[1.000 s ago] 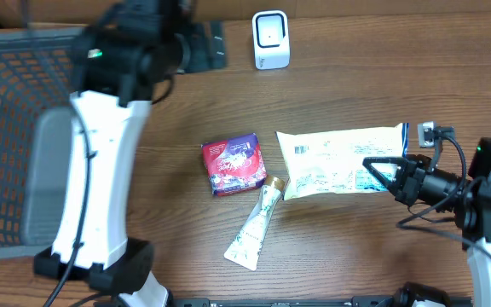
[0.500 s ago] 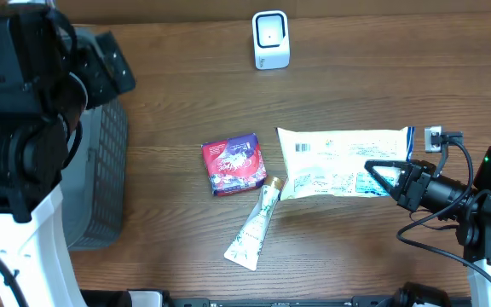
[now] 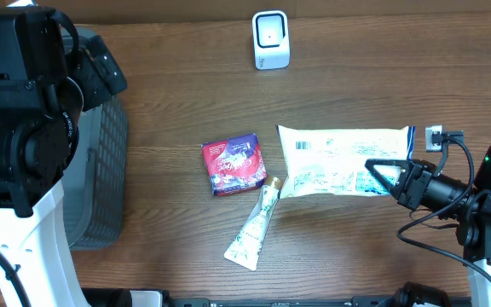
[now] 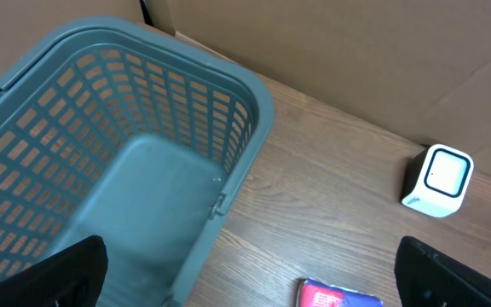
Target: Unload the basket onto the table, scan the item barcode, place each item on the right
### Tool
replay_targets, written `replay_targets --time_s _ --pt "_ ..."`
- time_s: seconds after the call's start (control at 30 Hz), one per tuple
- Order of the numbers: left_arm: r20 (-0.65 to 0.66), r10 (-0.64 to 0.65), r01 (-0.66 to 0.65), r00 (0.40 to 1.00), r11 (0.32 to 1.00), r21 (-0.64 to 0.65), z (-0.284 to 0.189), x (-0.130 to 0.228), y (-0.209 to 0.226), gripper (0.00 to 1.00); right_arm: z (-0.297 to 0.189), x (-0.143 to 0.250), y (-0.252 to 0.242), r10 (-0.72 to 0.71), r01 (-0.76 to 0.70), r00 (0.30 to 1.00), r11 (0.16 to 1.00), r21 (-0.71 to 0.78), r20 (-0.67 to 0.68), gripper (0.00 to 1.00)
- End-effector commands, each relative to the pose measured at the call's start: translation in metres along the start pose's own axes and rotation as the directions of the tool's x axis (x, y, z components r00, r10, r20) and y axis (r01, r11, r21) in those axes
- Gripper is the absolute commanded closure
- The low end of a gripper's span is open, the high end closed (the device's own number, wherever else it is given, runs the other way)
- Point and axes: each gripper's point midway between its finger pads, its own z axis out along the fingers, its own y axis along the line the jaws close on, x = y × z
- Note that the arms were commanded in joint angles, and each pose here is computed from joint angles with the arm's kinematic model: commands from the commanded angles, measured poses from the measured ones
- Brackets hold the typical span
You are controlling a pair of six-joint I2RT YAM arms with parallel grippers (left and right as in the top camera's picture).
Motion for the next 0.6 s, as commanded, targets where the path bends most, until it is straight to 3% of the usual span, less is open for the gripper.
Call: replay_targets --time_s 0.0,0.13,0.33,0.57 --pt "0.011 -0.020 0.020 1.000 1.000 -0.019 0.000 -0.003 0.004 0.00 0.001 -0.019 -0.006 -0.126 0.122 0.991 0.988 0.095 0.037 0.96" --pt "0.009 -0.019 0.019 1.000 1.000 -0.018 0.001 -0.003 0.003 0.00 0.009 -0.045 -0.061 -0.183 0.143 0.981 0.910 0.389 0.069 0.96" --pt "0.008 -0.018 0.018 1.000 1.000 -0.019 0.001 -0.003 0.003 0.00 0.064 -0.089 -0.068 -0.331 0.265 0.935 0.891 0.369 0.127 0.96" --pt "0.008 -0.018 0.018 1.000 1.000 -0.019 0.001 -0.003 0.003 0.00 0.098 -0.149 -0.109 -0.474 0.235 0.844 0.747 0.622 0.250 0.96"
